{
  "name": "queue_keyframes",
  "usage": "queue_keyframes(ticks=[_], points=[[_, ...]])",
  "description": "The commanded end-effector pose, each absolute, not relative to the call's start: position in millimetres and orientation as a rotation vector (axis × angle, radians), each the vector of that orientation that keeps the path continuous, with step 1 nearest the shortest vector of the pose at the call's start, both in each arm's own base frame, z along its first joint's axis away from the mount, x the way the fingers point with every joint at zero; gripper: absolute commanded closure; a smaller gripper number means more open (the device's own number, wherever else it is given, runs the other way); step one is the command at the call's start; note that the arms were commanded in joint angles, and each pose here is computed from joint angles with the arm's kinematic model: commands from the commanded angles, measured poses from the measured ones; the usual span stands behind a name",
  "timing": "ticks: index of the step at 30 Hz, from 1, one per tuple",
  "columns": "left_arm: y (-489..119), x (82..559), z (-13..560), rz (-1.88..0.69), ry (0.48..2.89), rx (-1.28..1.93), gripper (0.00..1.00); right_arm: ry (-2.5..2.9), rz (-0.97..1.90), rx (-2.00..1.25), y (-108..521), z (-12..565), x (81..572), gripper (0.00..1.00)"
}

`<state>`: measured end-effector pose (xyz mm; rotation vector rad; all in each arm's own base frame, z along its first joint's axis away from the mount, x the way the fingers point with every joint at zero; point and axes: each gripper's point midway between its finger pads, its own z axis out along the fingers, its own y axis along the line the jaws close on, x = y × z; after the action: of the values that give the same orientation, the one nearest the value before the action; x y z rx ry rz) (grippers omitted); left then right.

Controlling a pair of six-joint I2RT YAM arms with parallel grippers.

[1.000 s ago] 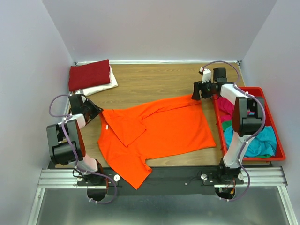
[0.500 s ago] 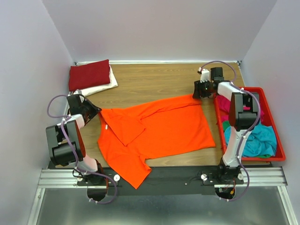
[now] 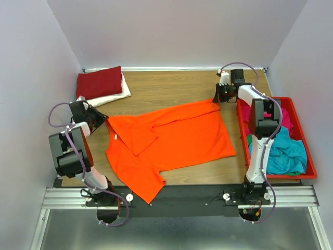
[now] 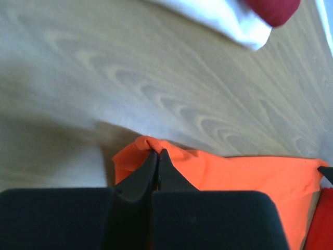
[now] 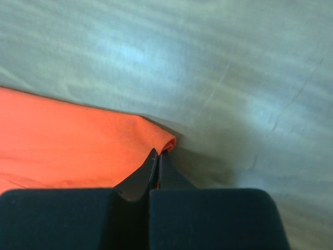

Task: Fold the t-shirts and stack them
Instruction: Fold the tshirt

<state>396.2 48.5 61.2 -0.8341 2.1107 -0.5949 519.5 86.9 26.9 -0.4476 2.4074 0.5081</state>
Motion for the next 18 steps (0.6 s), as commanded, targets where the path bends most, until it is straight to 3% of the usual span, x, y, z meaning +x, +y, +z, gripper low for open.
queue_keyframes(ticks=[1, 18], points=[[60, 423, 74, -0.598, 2.065, -0.812, 1.0, 2.385, 0.506, -0.434, 90, 33, 541, 0.99], [87, 485, 73, -0.564, 2.061, -0.816, 1.0, 2.228, 0.482, -0.366, 97, 56, 632, 1.0]])
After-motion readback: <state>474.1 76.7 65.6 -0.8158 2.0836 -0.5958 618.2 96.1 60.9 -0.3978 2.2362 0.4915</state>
